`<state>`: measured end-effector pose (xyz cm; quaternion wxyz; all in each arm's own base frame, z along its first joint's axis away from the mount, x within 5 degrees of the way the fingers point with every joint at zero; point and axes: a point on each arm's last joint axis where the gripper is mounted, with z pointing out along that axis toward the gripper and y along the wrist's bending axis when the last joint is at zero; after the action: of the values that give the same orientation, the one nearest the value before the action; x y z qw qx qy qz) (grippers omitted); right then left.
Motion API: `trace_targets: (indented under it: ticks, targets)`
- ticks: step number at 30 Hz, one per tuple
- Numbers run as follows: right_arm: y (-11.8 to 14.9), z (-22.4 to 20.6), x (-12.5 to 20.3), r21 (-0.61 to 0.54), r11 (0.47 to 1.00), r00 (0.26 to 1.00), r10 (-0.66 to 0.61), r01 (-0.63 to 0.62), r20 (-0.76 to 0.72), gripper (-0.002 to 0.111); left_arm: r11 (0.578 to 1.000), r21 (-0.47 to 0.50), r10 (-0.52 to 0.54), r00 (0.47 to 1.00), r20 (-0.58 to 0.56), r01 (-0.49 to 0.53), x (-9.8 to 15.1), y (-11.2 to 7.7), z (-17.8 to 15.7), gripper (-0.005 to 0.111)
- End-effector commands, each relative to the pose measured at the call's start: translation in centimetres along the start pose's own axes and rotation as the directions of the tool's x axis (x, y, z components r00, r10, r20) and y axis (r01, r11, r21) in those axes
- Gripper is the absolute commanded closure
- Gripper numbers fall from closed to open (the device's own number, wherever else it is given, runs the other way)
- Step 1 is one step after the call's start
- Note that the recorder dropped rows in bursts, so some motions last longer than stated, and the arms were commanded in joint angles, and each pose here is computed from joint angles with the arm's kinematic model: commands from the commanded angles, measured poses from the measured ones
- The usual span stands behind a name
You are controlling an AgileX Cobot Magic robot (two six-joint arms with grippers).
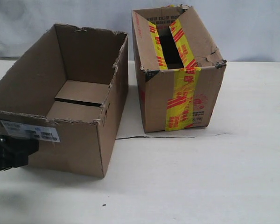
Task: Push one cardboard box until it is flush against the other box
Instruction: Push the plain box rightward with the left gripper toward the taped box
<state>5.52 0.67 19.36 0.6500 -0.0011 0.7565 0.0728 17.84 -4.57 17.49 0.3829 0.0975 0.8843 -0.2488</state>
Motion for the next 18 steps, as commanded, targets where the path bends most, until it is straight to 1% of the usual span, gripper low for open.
trace_targets:
  ticks: [1,4,7,10,16,18]
  targets:
    - [-0.1,0.0,0.2,0.005,1.000,1.000,-0.006,0.006,-0.003,0.109,0.999,0.042,0.004,1.000,-0.012,-0.004,-1.3,0.5,1.5,0.107]
    - [-0.1,0.0,0.2,0.005,1.000,1.000,-0.006,0.006,-0.003,0.109,0.998,0.058,0.007,0.999,-0.033,-0.005,-2.1,0.7,2.7,0.107]
    - [-0.1,0.0,0.2,0.005,1.000,1.000,-0.006,0.006,-0.003,0.109,0.995,0.096,0.041,0.997,-0.066,-0.034,-2.6,0.0,4.2,0.107]
    - [-0.1,0.0,0.2,0.005,1.000,1.000,-0.006,0.006,-0.003,0.109,0.989,0.119,0.095,0.992,-0.078,-0.085,-3.5,-1.1,5.6,0.107]
    - [-0.1,0.0,0.2,0.005,1.000,1.000,-0.006,0.006,-0.003,0.109,0.985,0.077,0.159,0.983,-0.090,-0.153,-5.9,-3.1,8.6,0.107]
    - [-0.1,0.0,0.2,0.005,1.000,1.000,-0.006,0.006,-0.003,0.109,0.983,0.065,0.179,0.980,-0.085,-0.174,-6.7,-3.5,9.5,0.107]
